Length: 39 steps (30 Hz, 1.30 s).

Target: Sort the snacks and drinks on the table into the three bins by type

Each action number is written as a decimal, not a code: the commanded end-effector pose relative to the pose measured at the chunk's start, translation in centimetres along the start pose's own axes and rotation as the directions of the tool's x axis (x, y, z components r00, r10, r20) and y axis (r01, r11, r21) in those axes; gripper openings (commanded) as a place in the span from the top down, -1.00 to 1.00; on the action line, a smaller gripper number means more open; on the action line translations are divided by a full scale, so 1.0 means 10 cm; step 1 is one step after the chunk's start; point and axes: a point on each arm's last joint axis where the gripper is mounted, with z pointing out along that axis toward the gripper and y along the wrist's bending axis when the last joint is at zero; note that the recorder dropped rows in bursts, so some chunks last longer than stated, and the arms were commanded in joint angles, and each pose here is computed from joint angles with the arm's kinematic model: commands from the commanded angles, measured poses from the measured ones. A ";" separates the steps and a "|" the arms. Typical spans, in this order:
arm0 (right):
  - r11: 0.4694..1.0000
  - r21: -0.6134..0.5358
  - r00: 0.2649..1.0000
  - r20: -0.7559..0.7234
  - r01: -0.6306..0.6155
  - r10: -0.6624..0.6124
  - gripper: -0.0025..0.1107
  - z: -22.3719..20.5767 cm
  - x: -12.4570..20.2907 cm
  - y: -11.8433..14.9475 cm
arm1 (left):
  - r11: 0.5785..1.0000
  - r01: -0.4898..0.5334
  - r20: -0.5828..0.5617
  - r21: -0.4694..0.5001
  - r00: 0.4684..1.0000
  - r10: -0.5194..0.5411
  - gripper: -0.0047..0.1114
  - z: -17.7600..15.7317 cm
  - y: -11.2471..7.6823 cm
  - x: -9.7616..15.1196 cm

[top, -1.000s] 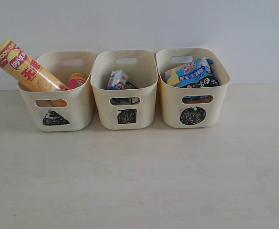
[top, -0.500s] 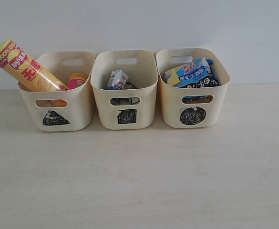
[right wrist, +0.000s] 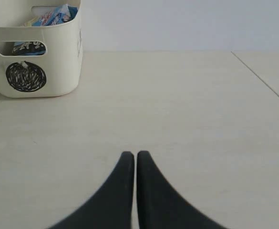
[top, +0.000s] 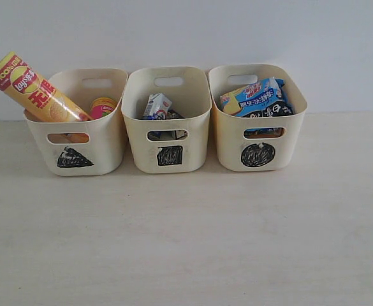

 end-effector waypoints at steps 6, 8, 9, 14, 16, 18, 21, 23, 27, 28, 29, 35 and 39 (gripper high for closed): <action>1.000 0.004 1.000 0.014 0.010 -0.010 0.96 0.00 -0.01 0.00 | 1.000 0.017 -0.004 -0.001 1.000 -0.017 0.84 0.00 0.00 0.01; 1.000 0.004 1.000 0.014 0.010 -0.010 0.96 0.00 -0.01 0.00 | 1.000 0.017 -0.004 -0.001 1.000 -0.017 0.84 0.00 0.00 0.01; 1.000 0.004 1.000 0.014 0.010 -0.010 0.96 0.00 -0.01 0.00 | 1.000 0.017 -0.004 -0.001 1.000 -0.017 0.84 0.00 0.00 0.01; 1.000 0.004 1.000 0.014 0.010 -0.010 0.96 0.00 -0.01 0.00 | 1.000 0.017 -0.002 -0.001 1.000 -0.017 0.84 0.00 0.00 0.01; 1.000 0.004 1.000 0.014 0.010 -0.010 0.96 0.00 -0.01 0.00 | 1.000 0.017 -0.002 -0.001 1.000 -0.017 0.84 0.00 0.00 0.01; 1.000 0.004 1.000 0.014 0.010 -0.010 0.96 0.00 -0.01 0.00 | 1.000 0.017 -0.002 -0.001 1.000 -0.017 0.84 0.00 0.00 0.01; 1.000 0.004 1.000 0.014 0.010 -0.010 0.96 0.00 -0.01 0.00 | 1.000 0.017 -0.002 -0.001 1.000 -0.017 0.84 0.00 0.00 0.01; 1.000 0.004 1.000 0.014 0.010 -0.010 0.96 0.00 -0.01 0.00 | 1.000 0.017 -0.002 -0.001 1.000 -0.017 0.84 0.00 0.00 0.01; 1.000 0.004 1.000 0.014 0.010 -0.010 0.96 0.00 -0.01 0.00 | 1.000 0.017 -0.002 -0.001 1.000 -0.017 0.84 0.00 0.00 0.01; 1.000 0.004 1.000 0.014 0.010 -0.010 0.96 0.00 -0.01 0.00 | 1.000 0.017 -0.002 -0.001 1.000 -0.017 0.84 0.00 0.00 0.01; 1.000 0.004 1.000 0.014 0.010 -0.010 0.96 0.00 -0.01 0.00 | 1.000 0.017 -0.002 -0.001 1.000 -0.017 0.84 0.00 0.00 0.01; 1.000 0.004 1.000 0.014 0.010 -0.010 0.96 0.00 -0.01 0.00 | 1.000 0.017 -0.002 -0.001 1.000 -0.017 0.84 0.00 0.00 0.01; 1.000 0.004 1.000 0.014 0.010 -0.010 0.96 0.00 -0.01 0.00 | 1.000 0.017 -0.002 -0.001 1.000 -0.017 0.84 0.00 0.00 0.01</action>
